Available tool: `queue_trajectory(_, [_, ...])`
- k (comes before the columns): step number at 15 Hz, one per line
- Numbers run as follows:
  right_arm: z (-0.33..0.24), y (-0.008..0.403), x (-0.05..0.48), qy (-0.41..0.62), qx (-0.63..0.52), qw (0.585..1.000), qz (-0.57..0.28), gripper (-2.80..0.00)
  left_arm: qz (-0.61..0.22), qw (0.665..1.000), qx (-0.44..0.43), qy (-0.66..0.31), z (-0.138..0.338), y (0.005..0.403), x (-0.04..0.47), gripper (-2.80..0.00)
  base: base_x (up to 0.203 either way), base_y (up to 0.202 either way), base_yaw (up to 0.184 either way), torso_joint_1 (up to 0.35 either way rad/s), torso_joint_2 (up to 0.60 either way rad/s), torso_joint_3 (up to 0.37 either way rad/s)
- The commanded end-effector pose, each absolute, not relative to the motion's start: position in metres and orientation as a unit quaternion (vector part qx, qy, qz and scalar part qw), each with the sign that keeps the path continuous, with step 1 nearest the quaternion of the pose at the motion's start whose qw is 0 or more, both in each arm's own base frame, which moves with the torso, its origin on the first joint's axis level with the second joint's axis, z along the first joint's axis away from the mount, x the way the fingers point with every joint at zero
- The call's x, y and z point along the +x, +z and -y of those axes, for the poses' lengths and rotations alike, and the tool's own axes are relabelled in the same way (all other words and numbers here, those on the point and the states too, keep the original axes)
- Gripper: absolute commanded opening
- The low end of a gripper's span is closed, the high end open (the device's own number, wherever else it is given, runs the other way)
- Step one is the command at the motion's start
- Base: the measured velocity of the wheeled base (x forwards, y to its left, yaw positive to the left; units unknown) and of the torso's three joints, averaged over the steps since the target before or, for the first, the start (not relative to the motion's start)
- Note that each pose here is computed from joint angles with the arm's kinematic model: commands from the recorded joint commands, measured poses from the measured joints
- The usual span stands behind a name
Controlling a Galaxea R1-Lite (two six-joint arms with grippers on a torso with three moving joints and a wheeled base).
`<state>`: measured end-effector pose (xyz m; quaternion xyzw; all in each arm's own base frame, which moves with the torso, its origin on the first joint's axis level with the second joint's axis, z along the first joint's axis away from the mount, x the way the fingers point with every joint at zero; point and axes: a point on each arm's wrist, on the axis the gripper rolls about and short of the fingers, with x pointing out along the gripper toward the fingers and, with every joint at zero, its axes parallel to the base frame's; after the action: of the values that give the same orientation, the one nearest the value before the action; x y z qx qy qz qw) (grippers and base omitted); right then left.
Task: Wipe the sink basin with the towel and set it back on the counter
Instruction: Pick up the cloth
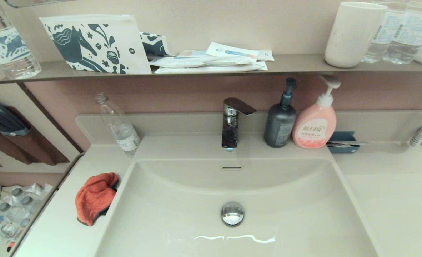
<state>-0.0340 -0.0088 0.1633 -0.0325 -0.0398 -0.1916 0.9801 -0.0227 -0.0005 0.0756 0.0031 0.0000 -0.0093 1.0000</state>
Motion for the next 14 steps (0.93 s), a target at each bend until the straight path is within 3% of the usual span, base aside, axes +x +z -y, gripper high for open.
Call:
queue_trajectory(1, [0.006,0.142,-0.046,-0.131,-0.031,0.988,0.078,-2.8,0.0,1.0,0.003,-0.009,0.0,0.076,-0.023,-2.8,0.0,0.0,0.0,0.0,0.0,0.0])
queue_trajectory(8, [0.001,0.097,-0.031,-0.027,0.007,0.999,0.023,-2.8,0.0,1.0,0.003,-0.009,0.0,0.076,-0.023,-2.8,0.0,0.0,0.0,0.0,0.0,0.0])
queue_trajectory(14, [0.001,0.076,-0.023,-0.013,-0.011,1.0,0.002,-2.8,0.0,1.0,0.003,-0.009,0.0,0.076,-0.023,-2.8,0.0,0.0,0.0,0.0,0.0,0.0])
